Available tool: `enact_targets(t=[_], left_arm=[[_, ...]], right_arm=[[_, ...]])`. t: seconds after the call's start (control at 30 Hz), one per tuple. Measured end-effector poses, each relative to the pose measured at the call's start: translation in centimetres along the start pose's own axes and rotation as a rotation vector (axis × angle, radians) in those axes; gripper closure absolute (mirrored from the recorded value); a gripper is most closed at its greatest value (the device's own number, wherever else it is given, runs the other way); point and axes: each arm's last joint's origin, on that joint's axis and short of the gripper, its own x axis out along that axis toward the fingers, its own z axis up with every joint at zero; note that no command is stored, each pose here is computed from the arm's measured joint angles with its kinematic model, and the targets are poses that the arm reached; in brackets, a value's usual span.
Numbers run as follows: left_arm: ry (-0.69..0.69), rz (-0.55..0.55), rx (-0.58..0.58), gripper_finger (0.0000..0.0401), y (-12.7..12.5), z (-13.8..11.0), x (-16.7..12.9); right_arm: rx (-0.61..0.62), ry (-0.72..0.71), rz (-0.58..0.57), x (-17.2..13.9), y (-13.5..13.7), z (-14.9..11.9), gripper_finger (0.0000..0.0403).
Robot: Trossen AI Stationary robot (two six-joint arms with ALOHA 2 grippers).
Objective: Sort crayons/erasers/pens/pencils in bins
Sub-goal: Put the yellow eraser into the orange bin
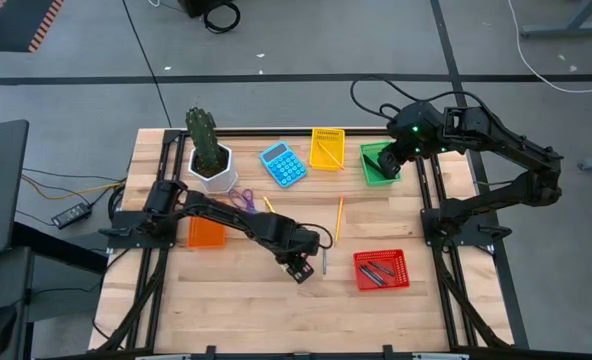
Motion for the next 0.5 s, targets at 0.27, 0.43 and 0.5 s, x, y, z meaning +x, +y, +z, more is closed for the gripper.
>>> enact_targets(t=[0.27,0.43,0.5], left_arm=[[-0.028,-0.067,0.042,0.0203,-0.7,0.2,0.0],[0.026,0.017,-0.017,0.0208,0.1,-0.4,0.1],[0.04,0.096,-0.025,0.0219,0.6,-0.8,0.0]], right_arm=[[0.038,-0.001,-0.002,0.0,0.0,0.0,0.0319],[0.097,0.014,-0.012,0.0,-0.1,-0.1,0.0319],[0.111,0.045,-0.01,0.0,-0.2,-0.4,0.0319]])
